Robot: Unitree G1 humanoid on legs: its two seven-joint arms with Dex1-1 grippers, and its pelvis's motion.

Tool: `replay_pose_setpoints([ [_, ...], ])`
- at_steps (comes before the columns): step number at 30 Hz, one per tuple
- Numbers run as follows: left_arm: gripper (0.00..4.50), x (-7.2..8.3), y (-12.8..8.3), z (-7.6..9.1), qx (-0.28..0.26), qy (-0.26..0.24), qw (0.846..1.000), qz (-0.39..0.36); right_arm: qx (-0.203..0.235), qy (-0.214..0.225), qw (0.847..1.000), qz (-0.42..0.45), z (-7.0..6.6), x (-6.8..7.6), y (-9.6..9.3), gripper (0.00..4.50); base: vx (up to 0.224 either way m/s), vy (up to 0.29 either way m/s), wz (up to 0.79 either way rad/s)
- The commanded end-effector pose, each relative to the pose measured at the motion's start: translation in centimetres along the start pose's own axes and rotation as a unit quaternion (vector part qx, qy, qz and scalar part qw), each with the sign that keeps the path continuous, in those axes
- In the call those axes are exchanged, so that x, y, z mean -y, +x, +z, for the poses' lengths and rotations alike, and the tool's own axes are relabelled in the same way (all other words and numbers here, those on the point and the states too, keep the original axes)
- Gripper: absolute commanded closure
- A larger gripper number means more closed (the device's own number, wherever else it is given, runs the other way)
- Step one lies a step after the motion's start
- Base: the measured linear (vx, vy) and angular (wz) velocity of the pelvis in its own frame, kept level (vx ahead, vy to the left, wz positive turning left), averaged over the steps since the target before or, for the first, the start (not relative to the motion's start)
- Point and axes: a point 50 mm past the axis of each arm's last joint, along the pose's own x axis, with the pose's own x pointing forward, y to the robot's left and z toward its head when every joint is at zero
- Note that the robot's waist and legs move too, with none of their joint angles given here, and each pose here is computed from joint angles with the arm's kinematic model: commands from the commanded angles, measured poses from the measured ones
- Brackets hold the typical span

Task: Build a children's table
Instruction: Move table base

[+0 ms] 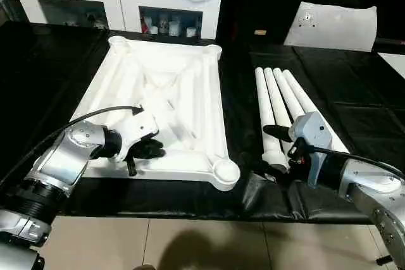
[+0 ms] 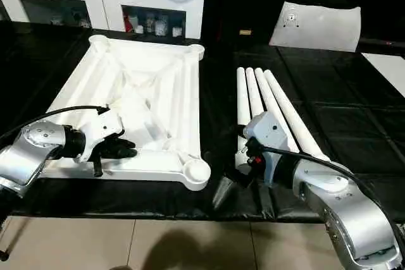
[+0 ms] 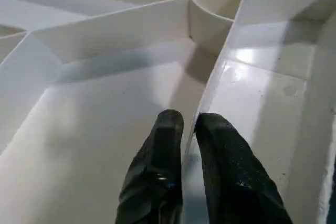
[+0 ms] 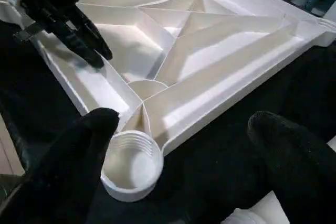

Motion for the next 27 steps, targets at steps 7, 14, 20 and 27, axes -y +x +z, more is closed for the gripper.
replay_pose_setpoints([
  [7,4.44,-1.4,0.3,0.8,0.019,-0.003,0.995,0.096,-0.031,-0.008,0.999,0.003,-0.9,-0.1,0.2,0.00,0.000,0.000,0.00],
  [14,4.48,-2.6,0.1,1.8,0.060,-0.008,0.987,0.150,-0.017,-0.007,1.000,-0.021,-0.6,0.4,0.6,0.00,0.000,0.000,0.00],
  [20,4.48,-2.7,0.2,2.6,0.091,0.030,0.983,0.159,-0.014,-0.012,0.999,-0.028,-0.5,0.6,0.7,0.00,0.000,0.000,0.00],
  [27,4.23,-2.6,0.4,2.6,0.087,0.040,0.983,0.155,-0.027,0.013,0.995,-0.095,-0.9,2.0,0.5,0.00,0.000,0.000,0.00],
])
